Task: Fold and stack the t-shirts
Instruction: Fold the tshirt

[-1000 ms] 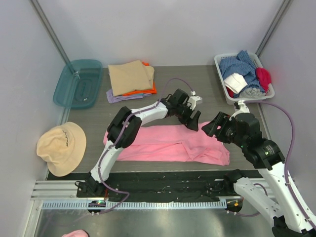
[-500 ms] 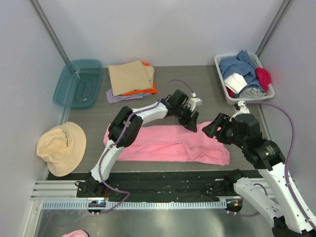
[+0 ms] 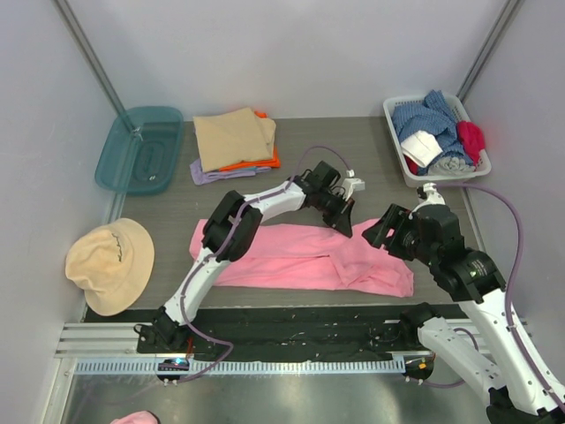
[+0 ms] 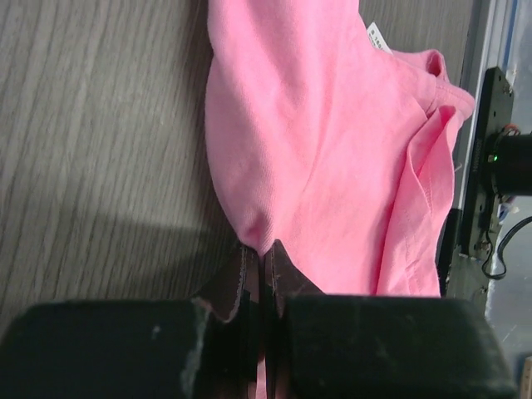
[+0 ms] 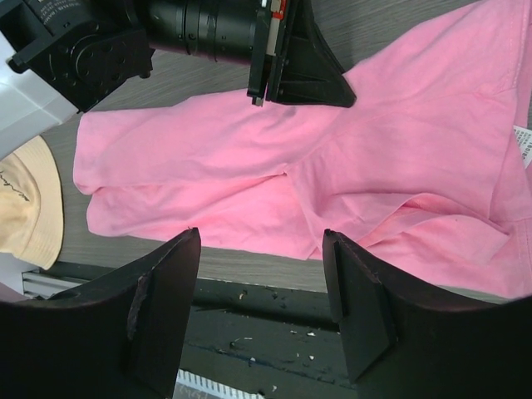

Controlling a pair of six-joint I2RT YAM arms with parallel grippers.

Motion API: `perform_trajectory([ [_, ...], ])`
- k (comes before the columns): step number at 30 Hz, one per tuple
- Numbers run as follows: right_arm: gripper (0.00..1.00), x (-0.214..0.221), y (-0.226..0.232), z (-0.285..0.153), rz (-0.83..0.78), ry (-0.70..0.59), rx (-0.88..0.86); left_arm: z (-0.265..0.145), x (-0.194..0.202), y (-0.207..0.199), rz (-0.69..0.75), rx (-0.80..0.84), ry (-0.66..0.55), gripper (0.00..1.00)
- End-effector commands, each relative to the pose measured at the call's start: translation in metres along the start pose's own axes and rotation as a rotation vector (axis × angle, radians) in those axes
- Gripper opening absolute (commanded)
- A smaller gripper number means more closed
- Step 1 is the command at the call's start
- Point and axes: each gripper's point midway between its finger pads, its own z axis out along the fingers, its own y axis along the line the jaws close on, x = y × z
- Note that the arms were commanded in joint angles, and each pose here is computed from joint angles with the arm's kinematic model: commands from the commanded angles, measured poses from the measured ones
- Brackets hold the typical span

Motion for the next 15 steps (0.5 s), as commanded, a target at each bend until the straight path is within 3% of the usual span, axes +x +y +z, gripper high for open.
perform_trajectory([
  [1,0.69,-0.004,-0.003,0.007,-0.009,-0.023,0.020,0.013,0.002,0.022,-0.082,-0.025,0.003,0.00],
  [8,0.69,-0.001,-0.004,0.014,0.016,-0.018,0.018,-0.004,-0.058,0.064,-0.260,-0.029,-0.229,0.00],
  [15,0.68,0.002,-0.005,0.023,0.033,-0.013,0.017,-0.065,-0.121,0.133,-0.396,-0.099,-0.523,0.00],
])
